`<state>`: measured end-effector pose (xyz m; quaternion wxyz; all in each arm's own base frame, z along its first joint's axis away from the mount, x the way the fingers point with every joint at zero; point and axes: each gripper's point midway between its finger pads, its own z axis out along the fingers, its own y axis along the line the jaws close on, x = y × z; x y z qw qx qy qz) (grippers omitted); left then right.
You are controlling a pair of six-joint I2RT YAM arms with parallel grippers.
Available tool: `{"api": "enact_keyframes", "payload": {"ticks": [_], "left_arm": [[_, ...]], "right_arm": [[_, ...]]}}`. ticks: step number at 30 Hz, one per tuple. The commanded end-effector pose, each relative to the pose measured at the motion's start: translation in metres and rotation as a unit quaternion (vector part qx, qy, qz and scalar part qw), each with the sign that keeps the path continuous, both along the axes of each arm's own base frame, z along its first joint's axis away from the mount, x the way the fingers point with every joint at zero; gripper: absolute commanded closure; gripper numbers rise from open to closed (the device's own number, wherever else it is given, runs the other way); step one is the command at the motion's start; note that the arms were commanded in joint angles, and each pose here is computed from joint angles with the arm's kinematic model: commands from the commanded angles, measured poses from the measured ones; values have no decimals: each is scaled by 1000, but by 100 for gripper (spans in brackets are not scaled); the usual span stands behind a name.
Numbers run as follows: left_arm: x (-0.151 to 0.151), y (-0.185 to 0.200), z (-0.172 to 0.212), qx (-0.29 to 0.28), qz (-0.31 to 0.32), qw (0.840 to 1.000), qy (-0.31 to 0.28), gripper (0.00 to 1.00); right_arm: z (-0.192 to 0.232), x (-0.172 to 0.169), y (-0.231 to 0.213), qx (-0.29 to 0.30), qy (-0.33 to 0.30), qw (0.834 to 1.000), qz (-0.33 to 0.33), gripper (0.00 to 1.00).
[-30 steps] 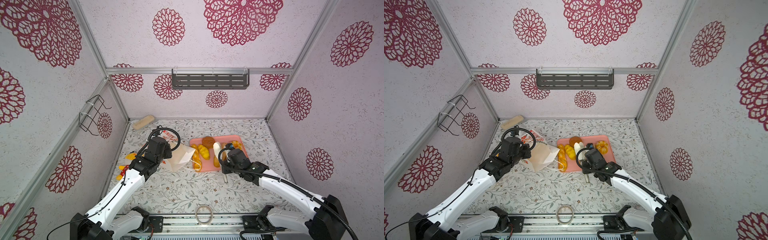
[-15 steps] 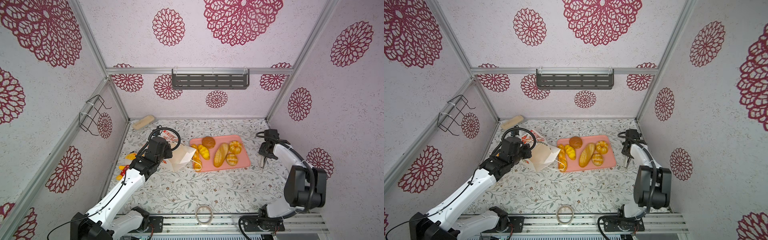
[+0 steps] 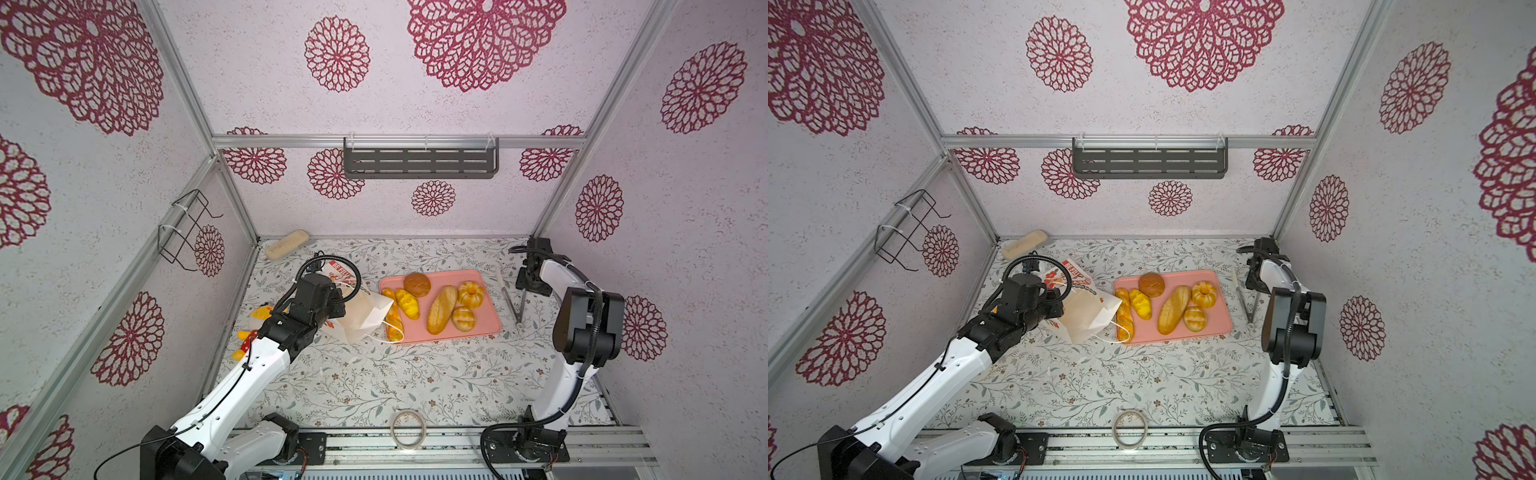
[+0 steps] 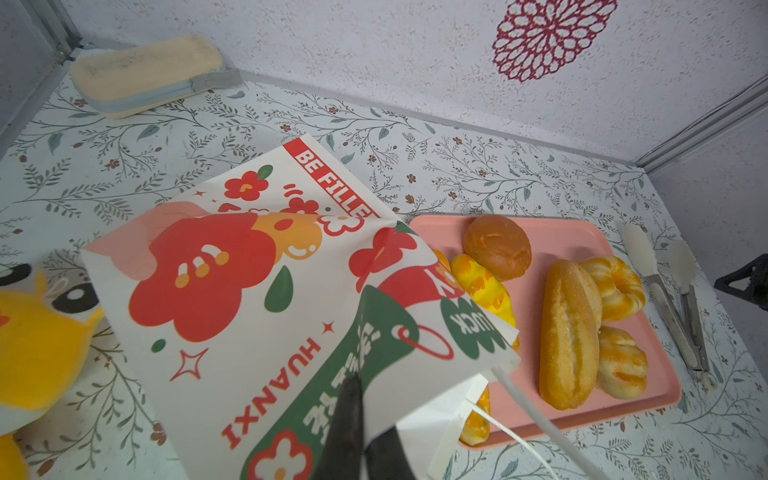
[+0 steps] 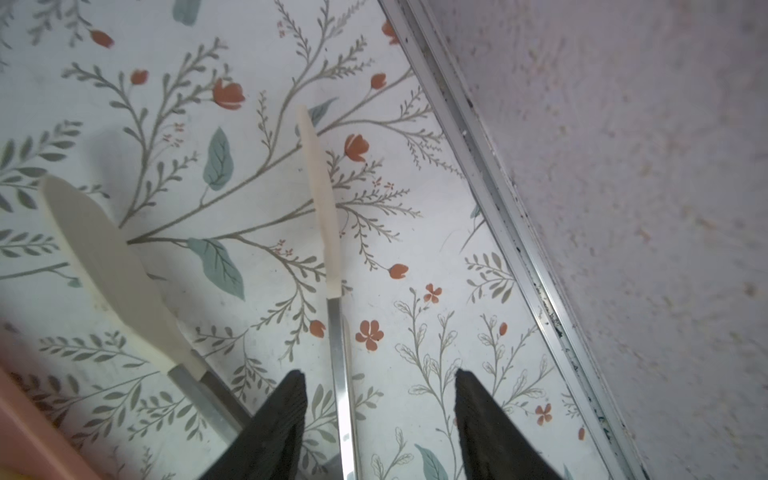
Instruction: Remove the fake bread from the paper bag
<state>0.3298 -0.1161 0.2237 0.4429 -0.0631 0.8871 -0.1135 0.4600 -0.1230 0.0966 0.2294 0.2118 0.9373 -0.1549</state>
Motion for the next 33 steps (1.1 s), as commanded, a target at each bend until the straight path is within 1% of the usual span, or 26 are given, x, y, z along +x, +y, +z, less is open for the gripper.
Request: {"api": "enact_keyframes", "payload": {"ticks": [1,2,4,5,6,8,10,13,15,18,23,25,29,33], "left_arm": [[-5,-1,-1,-4,-6,1000,10,100],[-5,-1,-1,-5,-6,1000,10,100],[-5,0,0,-6,-6,1000,8,100],[-5,0,1,-6,-6,1000,6,100],[-5,0,1,-5,-7,1000,5,100],[-5,-1,1,-5,-8,1000,4,100],[-5,0,1,-2,-10,1000,3,100],[-5,-1,0,0,-14,1000,2,100],[-5,-2,-1,1,-17,1000,3,100],[-5,-1,-2,1,-16,1000,3,100],[-5,-3,-4,-5,-16,1000,6,100],[-4,-3,-4,-3,-16,1000,5,100],[-3,-2,-5,3,-16,1000,4,100],[-3,-2,-5,5,-18,1000,4,100]], "right_arm": [[9,-11,1,20,7,1000,4,33],[11,-15,2,38,-5,999,-1,28],[18,-25,8,100,-51,994,-11,13],[20,-28,13,134,-75,988,-7,6],[22,-32,21,169,-106,980,5,1],[20,-46,26,193,-134,972,6,1],[14,-57,33,196,-143,970,22,1],[-2,-73,38,180,-150,971,48,1],[-6,-78,45,170,-166,968,77,1],[-10,-76,53,164,-173,966,102,1],[-32,-71,52,127,-118,977,121,1],[-37,-67,55,126,-113,977,130,1],[-51,-59,68,132,-89,974,160,7],[-62,-56,68,135,-69,977,151,13]]}}
